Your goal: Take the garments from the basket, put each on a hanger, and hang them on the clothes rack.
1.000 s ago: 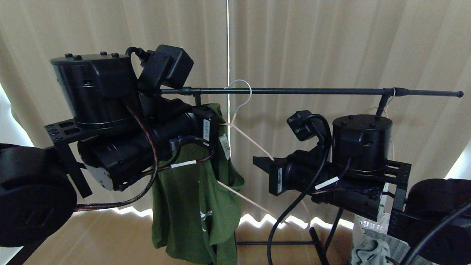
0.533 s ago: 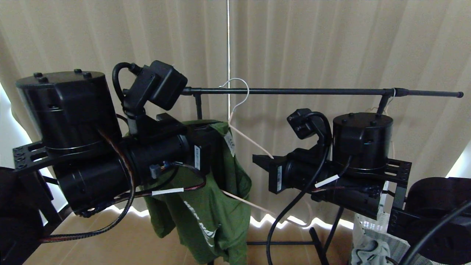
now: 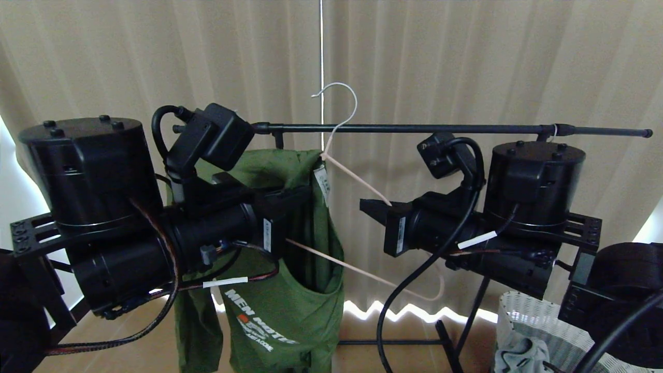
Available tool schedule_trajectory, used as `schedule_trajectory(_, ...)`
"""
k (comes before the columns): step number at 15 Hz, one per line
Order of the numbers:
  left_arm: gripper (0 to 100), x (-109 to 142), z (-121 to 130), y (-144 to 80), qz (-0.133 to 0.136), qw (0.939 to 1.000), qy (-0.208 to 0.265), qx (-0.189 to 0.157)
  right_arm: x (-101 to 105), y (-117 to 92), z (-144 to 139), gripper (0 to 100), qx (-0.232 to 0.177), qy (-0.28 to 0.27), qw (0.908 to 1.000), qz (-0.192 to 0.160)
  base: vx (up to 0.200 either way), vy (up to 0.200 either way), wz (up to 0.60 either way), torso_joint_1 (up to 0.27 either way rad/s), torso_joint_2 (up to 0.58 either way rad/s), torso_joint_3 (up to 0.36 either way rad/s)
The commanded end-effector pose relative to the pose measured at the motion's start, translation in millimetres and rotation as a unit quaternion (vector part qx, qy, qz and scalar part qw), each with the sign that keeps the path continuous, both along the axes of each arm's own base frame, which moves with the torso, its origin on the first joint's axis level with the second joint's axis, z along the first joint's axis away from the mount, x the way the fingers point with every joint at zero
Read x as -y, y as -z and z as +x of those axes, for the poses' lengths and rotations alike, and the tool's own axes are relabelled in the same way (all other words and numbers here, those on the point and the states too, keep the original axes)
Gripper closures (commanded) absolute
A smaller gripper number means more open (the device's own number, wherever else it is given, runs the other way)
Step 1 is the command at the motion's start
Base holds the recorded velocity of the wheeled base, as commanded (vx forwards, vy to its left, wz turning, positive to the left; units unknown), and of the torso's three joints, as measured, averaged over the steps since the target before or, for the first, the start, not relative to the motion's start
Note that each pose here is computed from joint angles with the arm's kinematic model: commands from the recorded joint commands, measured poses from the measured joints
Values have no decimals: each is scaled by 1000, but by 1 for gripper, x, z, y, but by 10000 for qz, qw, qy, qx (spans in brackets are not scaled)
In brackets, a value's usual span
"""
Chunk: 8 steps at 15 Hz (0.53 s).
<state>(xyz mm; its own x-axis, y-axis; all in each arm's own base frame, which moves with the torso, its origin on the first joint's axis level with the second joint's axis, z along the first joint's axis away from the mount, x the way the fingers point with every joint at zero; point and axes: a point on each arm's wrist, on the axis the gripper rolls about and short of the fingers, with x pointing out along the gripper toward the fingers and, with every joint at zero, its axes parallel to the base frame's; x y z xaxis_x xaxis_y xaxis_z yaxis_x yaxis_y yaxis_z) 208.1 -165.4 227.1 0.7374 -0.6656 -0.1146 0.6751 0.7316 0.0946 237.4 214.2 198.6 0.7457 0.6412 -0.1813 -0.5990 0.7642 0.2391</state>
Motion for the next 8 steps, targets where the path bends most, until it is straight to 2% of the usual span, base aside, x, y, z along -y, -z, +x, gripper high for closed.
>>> schedule_trajectory(1, 100, -1, 0, 2, 34, 10000, -8, -10, 2, -5, -3, 100, 76, -19, 10000, 28, 0, 0, 0, 0, 0, 0)
schedule_trajectory(2, 100, -1, -1, 2, 42, 10000, -22, -4, 2, -6, -3, 100, 102, -23, 9999, 21, 0, 0, 0, 0, 0, 0)
schedule_trajectory(3, 0, -1, -1, 2, 46, 10000, -6, 0, 2, -7, -3, 100, 108, -21, 9999, 37, 0, 0, 0, 0, 0, 0)
schedule_trajectory(6, 0, -7, 2, 1, 102, 9998, -118, 80, 4, -10, -5, 100, 149, -6, 9999, 72, 0, 0, 0, 0, 0, 0)
schedule_trajectory(8, 0, -14, -2, 1, 106, 9996, -174, 173, 16, -14, -2, 100, 185, 171, 9996, 100, 0, 0, 0, 0, 0, 0)
